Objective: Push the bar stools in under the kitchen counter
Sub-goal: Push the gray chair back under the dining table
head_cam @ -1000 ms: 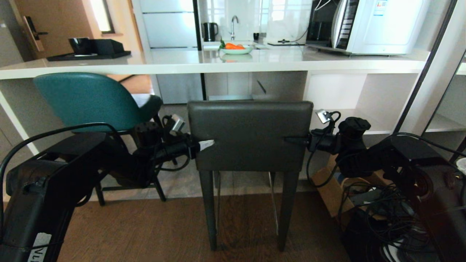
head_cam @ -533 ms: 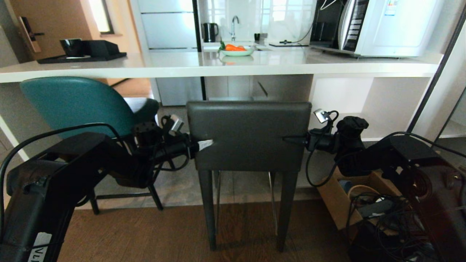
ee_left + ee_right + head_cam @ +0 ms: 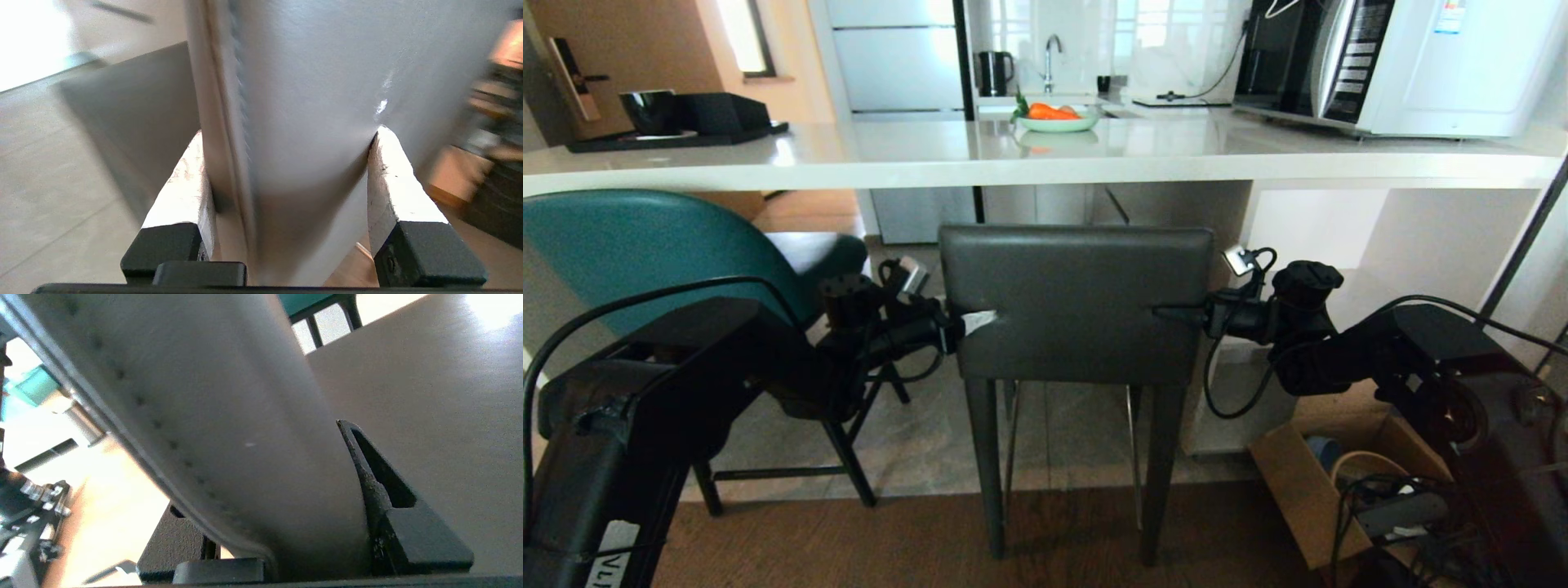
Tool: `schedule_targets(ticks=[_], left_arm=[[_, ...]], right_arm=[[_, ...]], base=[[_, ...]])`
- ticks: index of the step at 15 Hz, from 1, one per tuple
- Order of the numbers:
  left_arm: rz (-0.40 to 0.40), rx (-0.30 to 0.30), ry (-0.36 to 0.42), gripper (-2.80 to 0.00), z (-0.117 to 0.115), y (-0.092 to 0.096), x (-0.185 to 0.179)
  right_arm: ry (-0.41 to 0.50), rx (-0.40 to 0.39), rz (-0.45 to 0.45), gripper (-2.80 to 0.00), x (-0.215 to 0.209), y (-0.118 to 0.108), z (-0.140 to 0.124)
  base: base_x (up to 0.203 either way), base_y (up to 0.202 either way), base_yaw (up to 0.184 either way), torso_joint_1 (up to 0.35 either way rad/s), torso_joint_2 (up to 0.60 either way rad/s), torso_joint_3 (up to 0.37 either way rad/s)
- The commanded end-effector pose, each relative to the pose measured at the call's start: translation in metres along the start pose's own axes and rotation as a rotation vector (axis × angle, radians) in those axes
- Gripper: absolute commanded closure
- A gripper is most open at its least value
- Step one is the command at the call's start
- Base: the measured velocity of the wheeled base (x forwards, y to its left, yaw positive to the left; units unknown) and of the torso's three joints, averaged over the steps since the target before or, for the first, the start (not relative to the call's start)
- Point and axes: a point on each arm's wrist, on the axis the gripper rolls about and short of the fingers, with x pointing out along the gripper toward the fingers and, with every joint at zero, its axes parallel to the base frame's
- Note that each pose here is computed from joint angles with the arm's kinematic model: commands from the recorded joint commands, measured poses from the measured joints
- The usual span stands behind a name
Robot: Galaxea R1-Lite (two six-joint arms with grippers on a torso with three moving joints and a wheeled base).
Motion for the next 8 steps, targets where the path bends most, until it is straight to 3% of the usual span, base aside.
schedule_targets(ticks=[1, 6, 8], left_arm=[[-0.022, 0.005, -0.004, 0.00, -0.0002, -0.0012, 0.0006], [-0.025, 0.007, -0.007, 0.00, -0.0014, -0.0012, 0.0019], [-0.026, 0.007, -0.009, 0.00, 0.0000, -0.0016, 0.0013]], right_arm=[[0.002, -0.014, 0.014, 0.00, 0.0025, 0.0014, 0.0007], [0.002, -0.015, 0.015, 0.00, 0.0025, 0.0018, 0.0014], [0.003, -0.016, 0.017, 0.00, 0.0029, 0.0033, 0.0017]], base=[[0.192, 0.000, 0.002, 0.007, 0.01, -0.002], [0.186, 0.000, 0.001, 0.001, 0.00, 0.002], [0.045, 0.000, 0.002, 0.004, 0.00, -0.001]])
